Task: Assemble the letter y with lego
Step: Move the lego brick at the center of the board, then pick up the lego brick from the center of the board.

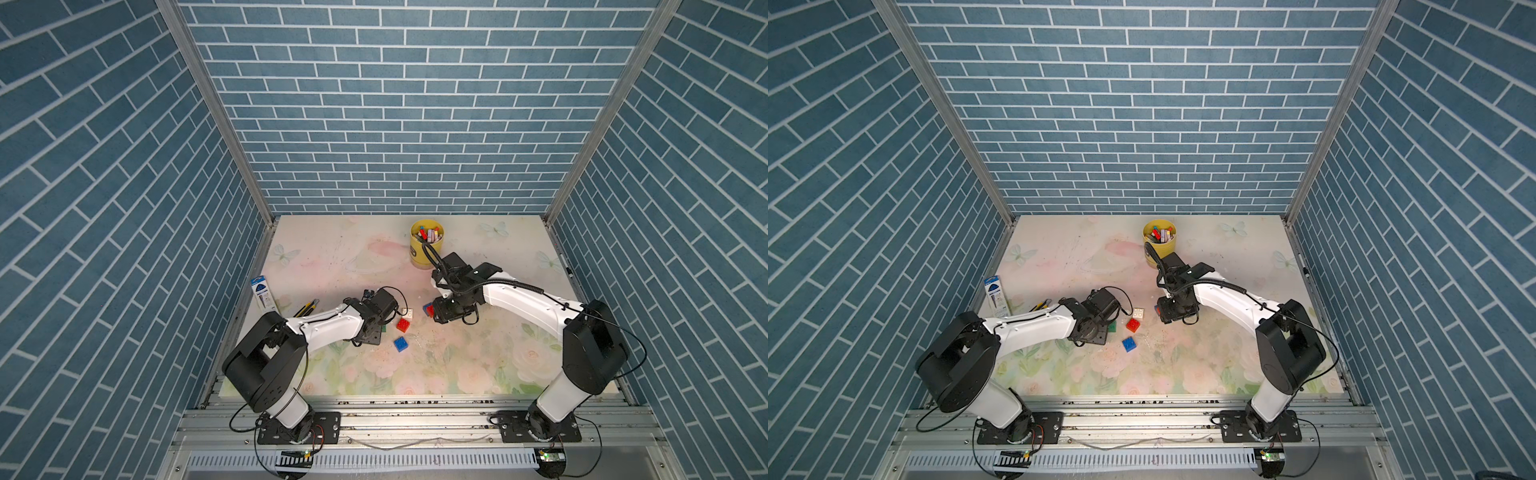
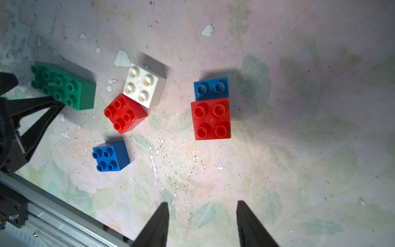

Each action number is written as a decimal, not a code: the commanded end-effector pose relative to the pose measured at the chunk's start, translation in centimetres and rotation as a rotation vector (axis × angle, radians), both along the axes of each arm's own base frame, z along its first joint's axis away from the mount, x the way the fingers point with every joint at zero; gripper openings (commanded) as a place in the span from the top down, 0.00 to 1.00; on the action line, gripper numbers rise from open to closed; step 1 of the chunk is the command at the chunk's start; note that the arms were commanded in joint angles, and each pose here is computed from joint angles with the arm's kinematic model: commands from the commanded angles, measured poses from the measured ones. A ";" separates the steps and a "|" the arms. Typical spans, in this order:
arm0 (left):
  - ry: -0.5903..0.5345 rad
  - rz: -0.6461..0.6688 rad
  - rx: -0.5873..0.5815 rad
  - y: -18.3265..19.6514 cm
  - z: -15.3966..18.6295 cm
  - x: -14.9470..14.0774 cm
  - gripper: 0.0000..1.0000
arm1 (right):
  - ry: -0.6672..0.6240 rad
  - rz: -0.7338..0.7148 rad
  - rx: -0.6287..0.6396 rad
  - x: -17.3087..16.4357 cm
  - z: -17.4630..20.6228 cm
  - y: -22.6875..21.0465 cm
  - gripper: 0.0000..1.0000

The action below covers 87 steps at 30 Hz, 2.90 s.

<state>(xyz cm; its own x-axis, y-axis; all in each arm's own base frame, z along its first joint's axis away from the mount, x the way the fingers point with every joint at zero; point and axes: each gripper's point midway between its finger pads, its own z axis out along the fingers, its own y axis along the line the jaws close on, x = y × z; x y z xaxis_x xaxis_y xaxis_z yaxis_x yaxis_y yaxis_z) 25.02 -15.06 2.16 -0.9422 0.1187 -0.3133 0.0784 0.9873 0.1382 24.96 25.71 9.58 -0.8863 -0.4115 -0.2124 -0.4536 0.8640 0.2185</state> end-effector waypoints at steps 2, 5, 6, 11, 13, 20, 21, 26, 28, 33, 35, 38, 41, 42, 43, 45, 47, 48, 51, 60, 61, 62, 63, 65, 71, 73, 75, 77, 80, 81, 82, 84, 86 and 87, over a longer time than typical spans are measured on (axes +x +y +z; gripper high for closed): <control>-0.025 -0.026 -0.084 -0.9 1.3 -0.1 0.36 | 0.014 -0.019 0.046 0.1 1.2 1.3 0.48; -0.053 -0.021 -0.131 -1.0 2.6 -0.4 0.35 | 0.023 -0.017 0.059 0.2 1.6 1.9 0.48; -0.059 -0.021 -0.141 -0.9 3.0 -0.5 0.35 | 0.027 -0.015 0.059 0.2 1.6 2.1 0.48; -0.071 0.003 -0.181 -0.7 3.8 -1.2 0.34 | 0.036 0.032 0.067 -0.2 1.7 3.9 0.47; -0.073 0.026 -0.196 -0.5 3.9 -1.5 0.33 | 0.041 0.054 0.064 -0.4 1.6 4.6 0.47; -0.090 0.142 -0.234 1.5 4.3 -3.3 0.32 | 0.088 0.131 0.042 -2.4 0.4 6.9 0.47; -0.091 0.150 -0.244 1.7 4.2 -3.6 0.31 | 0.095 0.142 0.034 -2.8 0.2 7.1 0.46; -0.109 0.208 -0.260 3.3 4.1 -4.7 0.30 | 0.131 0.163 -0.022 -4.1 -1.5 8.0 0.45; -0.106 0.226 -0.268 3.8 3.9 -4.8 0.30 | 0.130 0.168 -0.037 -4.2 -2.0 8.4 0.45; -0.096 0.240 -0.285 3.8 3.3 -5.1 0.30 | 0.109 0.167 -0.085 -3.3 -3.5 9.0 0.43; -0.093 0.243 -0.285 3.8 3.2 -5.1 0.30 | 0.103 0.171 -0.097 -2.9 -4.1 9.2 0.42; -0.094 0.241 -0.292 3.7 3.1 -5.0 0.30 | 0.091 0.186 -0.118 -2.2 -5.0 9.5 0.40; -0.093 0.240 -0.294 3.5 3.1 -4.8 0.30 | 0.079 0.211 -0.131 -1.5 -5.7 10.0 0.39; -0.092 0.239 -0.292 3.5 3.1 -4.8 0.30 | 0.077 0.222 -0.127 -1.3 -5.9 10.3 0.39; -0.092 0.239 -0.289 3.5 3.0 -4.8 0.30 | 0.076 0.229 -0.124 -1.2 -6.0 10.5 0.38; -0.089 0.239 -0.286 3.5 2.9 -4.8 0.30 | 0.071 0.236 -0.119 -0.7 -6.2 10.9 0.38; -0.086 0.241 -0.283 3.6 2.7 -4.8 0.30 | 0.067 0.244 -0.116 -0.3 -6.2 11.2 0.38; -0.086 0.242 -0.284 3.5 2.7 -4.8 0.30 | 0.065 0.245 -0.113 -0.1 -6.3 11.4 0.38; -0.080 0.244 -0.273 3.6 2.4 -4.8 0.30 | 0.067 0.255 -0.107 0.2 -6.2 11.8 0.39; -0.071 0.242 -0.262 3.5 2.1 -4.5 0.30 | 0.106 0.260 -0.137 -0.7 -6.5 11.1 0.56; -0.069 0.242 -0.261 3.4 2.0 -4.5 0.30 | 0.106 0.259 -0.136 -0.8 -6.5 11.0 0.56; -0.068 0.241 -0.261 3.4 2.0 -4.4 0.30 | 0.107 0.260 -0.137 -0.9 -6.5 10.9 0.56; -0.066 0.240 -0.259 3.4 1.9 -4.4 0.30 | 0.104 0.258 -0.143 -0.9 -6.5 10.8 0.55; -0.063 0.238 -0.260 3.3 1.9 -4.3 0.30 | 0.099 0.261 -0.150 -0.9 -6.5 10.7 0.54; -0.066 0.238 -0.261 3.1 1.9 -4.0 0.30 | 0.099 0.266 -0.157 -1.0 -6.8 10.8 0.60; -0.069 0.241 -0.263 3.1 1.9 -3.9 0.30 | 0.099 0.269 -0.159 -1.1 -6.8 10.7 0.64; -0.072 0.249 -0.271 3.2 2.0 -3.7 0.30 | 0.101 0.274 -0.162 -1.2 -6.9 10.6 0.65; -0.073 0.256 -0.279 3.1 2.1 -3.5 0.30 | 0.098 0.276 -0.173 -1.2 -7.0 10.4 0.64; -0.080 0.258 -0.284 3.2 2.5 -3.1 0.30 | 0.095 0.275 -0.185 -1.3 -7.2 10.2 0.60; -0.083 0.258 -0.286 3.2 2.6 -3.0 0.30 | 0.094 0.276 -0.184 -1.3 -7.2 10.3 0.60; -0.084 0.258 -0.286 3.2 2.7 -2.9 0.30 | 0.093 0.275 -0.185 -1.3 -7.2 10.3 0.61; -0.086 0.256 -0.288 3.1 2.8 -2.7 0.30 | 0.086 0.273 -0.184 -1.2 -7.2 10.4 0.64; -0.086 0.257 -0.285 3.2 2.8 -2.6 0.30 | 0.082 0.273 -0.182 -1.1 -7.1 10.5 0.67; -0.087 0.259 -0.286 3.2 2.8 -2.5 0.30 | 0.080 0.273 -0.180 -1.1 -7.0 10.5 0.70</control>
